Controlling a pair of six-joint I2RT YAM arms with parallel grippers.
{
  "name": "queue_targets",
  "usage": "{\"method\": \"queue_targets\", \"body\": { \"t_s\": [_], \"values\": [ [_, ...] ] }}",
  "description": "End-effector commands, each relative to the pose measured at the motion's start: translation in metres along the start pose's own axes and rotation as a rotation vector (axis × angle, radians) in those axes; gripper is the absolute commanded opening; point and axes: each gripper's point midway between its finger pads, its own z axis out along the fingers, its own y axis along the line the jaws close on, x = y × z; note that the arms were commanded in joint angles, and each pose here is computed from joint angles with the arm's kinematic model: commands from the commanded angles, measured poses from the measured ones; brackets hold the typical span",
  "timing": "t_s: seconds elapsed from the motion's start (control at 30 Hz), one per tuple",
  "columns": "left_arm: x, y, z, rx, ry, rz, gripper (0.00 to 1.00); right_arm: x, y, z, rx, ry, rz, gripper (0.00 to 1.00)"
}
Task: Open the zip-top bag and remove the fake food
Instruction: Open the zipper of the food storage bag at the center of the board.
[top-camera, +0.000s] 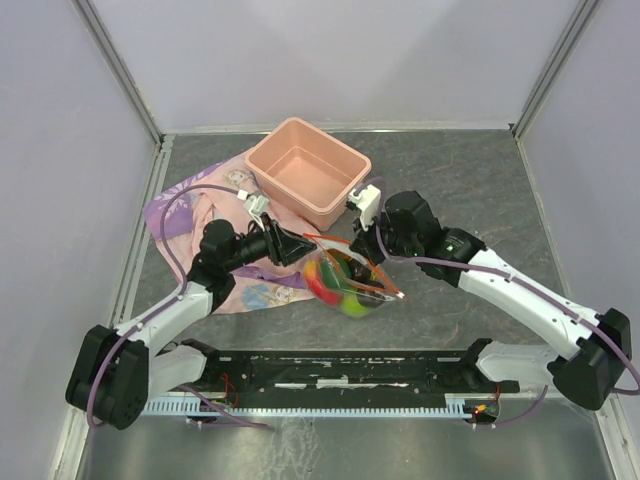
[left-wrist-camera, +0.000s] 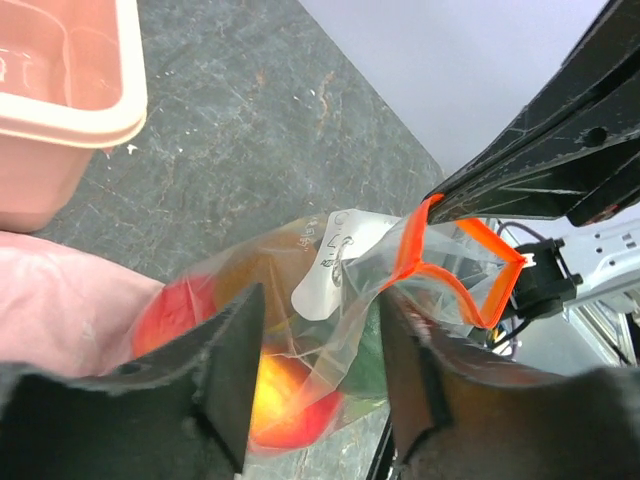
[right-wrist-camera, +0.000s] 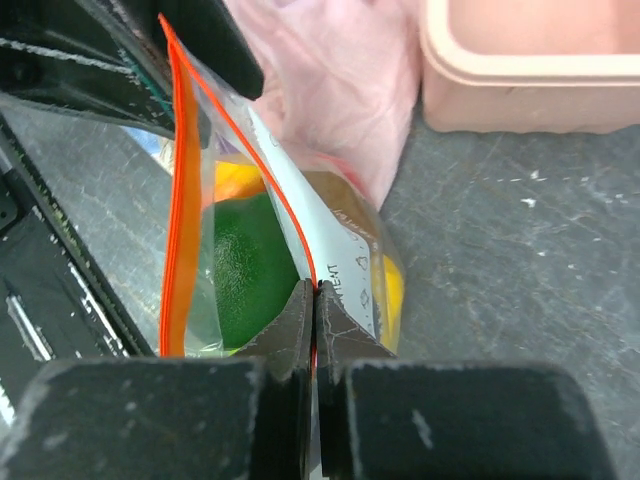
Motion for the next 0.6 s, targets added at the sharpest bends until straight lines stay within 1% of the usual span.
{"method": "queue_targets", "body": {
  "t_s": [0.0, 0.1, 0.2, 0.33, 0.43, 0.57],
  "values": [
    [-0.033, -0.003, -0.001, -0.058, -0.090, 0.003, 0.63, -0.060, -0.021, -0.029, 0.117, -0.194, -0.006, 0.02],
    [-0.040, -0.002, -0.011, -0.107, -0.138, 0.015, 0.76, -0.074, -0.033, -0.038, 0.173, -0.231, -0.006, 0.02],
    [-0.044, -0.004, -0.021, -0.140, -0.181, 0.014, 0.83, -0.086, -0.048, -0.047, 0.230, -0.260, 0.003, 0.02],
    [-0.045, -0.012, -0.029, -0.133, -0.202, 0.004, 0.83, -0.101, -0.069, -0.059, 0.304, -0.299, 0.021, 0.02],
    [-0.042, -0.017, -0.029, -0.113, -0.193, -0.045, 0.77, -0.112, -0.079, -0.070, 0.351, -0.333, 0.026, 0.02],
    [-0.034, -0.017, -0.027, -0.090, -0.175, -0.093, 0.74, -0.123, -0.095, -0.087, 0.444, -0.369, 0.029, 0.01]
  ]
}}
